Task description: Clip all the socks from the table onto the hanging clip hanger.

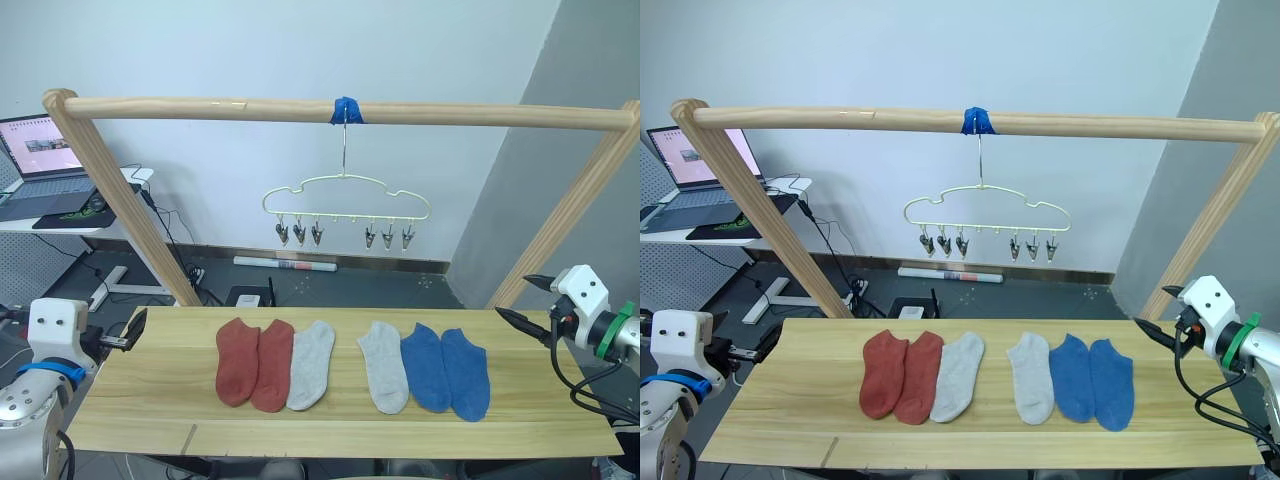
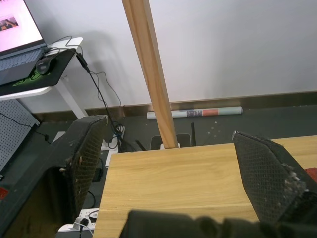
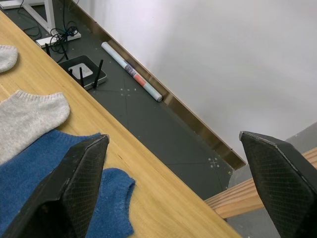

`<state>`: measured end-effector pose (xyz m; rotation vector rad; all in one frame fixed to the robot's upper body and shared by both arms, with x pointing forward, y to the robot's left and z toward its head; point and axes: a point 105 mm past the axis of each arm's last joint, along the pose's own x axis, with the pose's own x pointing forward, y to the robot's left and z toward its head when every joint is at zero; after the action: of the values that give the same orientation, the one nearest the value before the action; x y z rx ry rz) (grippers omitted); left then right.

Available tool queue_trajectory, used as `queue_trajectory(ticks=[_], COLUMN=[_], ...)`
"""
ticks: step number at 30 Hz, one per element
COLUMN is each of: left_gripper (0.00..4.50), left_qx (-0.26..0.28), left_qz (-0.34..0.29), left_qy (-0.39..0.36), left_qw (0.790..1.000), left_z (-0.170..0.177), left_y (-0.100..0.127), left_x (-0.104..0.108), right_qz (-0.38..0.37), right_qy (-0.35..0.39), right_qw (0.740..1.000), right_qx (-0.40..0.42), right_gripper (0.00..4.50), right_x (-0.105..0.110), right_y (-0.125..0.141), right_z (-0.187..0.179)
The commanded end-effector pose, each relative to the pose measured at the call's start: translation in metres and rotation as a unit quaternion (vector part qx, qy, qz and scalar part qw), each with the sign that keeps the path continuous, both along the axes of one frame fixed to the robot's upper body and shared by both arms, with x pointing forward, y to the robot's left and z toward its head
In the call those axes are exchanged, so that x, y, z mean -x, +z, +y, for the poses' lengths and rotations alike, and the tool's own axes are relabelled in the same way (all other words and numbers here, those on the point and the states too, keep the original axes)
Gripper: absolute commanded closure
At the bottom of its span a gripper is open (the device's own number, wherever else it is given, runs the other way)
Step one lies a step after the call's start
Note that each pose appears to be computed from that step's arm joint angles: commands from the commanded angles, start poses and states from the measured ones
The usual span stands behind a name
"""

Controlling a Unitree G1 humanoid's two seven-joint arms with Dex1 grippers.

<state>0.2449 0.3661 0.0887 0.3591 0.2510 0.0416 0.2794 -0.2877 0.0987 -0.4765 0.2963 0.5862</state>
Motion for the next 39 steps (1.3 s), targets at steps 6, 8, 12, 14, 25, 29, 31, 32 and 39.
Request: queue_trajectory(ticks=[6,8,12,14,25,29,31,32,39], left_gripper=[0.0,0.0,0.0,0.0,0.0,0.0,0.0,0.0,0.0], left_qx=[-0.02,-0.017,-0.02,-0.011,-0.008,0.02,0.024,0.03,0.109], left_qz=[-0.025,-0.03,-0.058,-0.071,-0.105,-0.122,-0.133,-0.143,-0.165], left_qy=[0.013,0.014,0.004,0.023,-0.054,-0.099,-0.099,-0.1,-0.128], left_qw=[0.999,0.999,0.998,0.997,0.993,0.987,0.986,0.984,0.972], left_z=[0.007,0.008,0.01,0.019,-0.012,-0.048,-0.058,-0.066,-0.113], left_y=[0.014,0.015,0.023,0.027,0.032,0.035,0.037,0.04,0.05], left_x=[-0.002,-0.002,-0.002,-0.002,-0.01,-0.023,-0.028,-0.033,-0.057], right_qz=[-0.026,-0.026,-0.026,-0.026,-0.032,-0.044,-0.047,-0.051,-0.065], right_qy=[0.0,0.001,0.0,0.0,-0.002,0.005,0.014,0.022,0.089], right_qw=[1.0,1.0,1.0,1.0,0.999,0.999,0.999,0.998,0.991], right_qx=[0.011,0.011,0.011,0.012,0.008,-0.001,-0.008,-0.014,-0.081], right_gripper=[0.06,0.06,0.06,0.06,0.06,0.06,0.06,0.06,0.06], right_x=[-0.003,-0.002,-0.002,-0.002,0.0,0.001,0.003,0.004,0.017], right_y=[0.017,0.017,0.017,0.017,0.018,0.026,0.031,0.036,0.071], right_z=[-0.003,-0.003,-0.003,-0.003,-0.003,0.005,0.012,0.019,0.078])
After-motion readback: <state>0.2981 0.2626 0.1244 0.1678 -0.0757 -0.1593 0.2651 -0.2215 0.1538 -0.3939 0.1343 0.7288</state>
